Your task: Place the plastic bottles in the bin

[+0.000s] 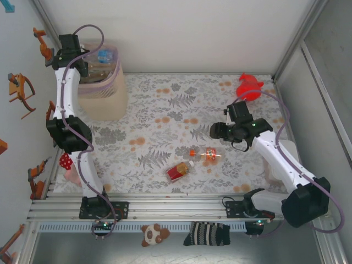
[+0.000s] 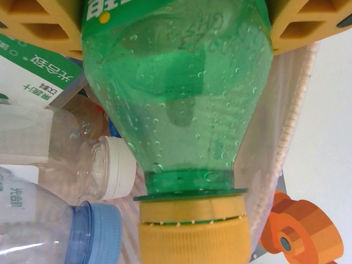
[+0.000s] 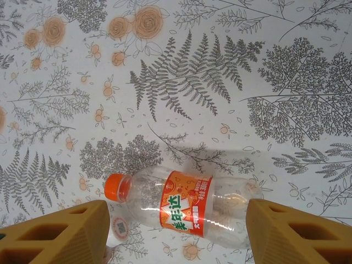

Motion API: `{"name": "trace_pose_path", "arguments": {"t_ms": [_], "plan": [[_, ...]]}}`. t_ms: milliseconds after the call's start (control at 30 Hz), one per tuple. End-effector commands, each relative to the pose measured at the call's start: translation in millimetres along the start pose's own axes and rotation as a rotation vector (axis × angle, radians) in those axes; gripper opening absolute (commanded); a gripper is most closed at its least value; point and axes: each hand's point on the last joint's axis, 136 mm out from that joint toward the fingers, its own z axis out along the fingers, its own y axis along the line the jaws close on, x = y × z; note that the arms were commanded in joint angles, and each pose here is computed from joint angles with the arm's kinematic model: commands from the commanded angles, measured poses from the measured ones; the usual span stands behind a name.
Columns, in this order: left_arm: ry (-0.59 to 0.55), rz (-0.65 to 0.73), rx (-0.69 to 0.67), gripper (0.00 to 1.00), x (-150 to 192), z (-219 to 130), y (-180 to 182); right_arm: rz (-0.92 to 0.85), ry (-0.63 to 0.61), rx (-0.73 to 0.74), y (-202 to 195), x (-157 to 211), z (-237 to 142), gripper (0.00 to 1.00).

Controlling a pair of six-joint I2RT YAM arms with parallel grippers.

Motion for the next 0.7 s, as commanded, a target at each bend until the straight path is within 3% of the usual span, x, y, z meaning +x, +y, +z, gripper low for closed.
{"name": "trace_pose_path", "arguments": {"t_ms": [0,100,233,667], "plan": [[0.0,-0.063,0.042,0.59,0,-13,5,-0.01,-0.023,-0.01,2,-7,-3,0.66],[-0.062,-0.109,0.074,0.7,-15,-39,12,-0.009,-0.027,-0.011,1,-8,-3,0.66],[-0.131,-0.162,0.126,0.73,-28,-71,19,-0.008,-0.027,-0.016,2,-8,-2,0.66],[-0.189,-0.224,0.29,0.69,-31,-127,12,-0.006,-0.044,-0.04,8,-12,-8,0.66]]}}
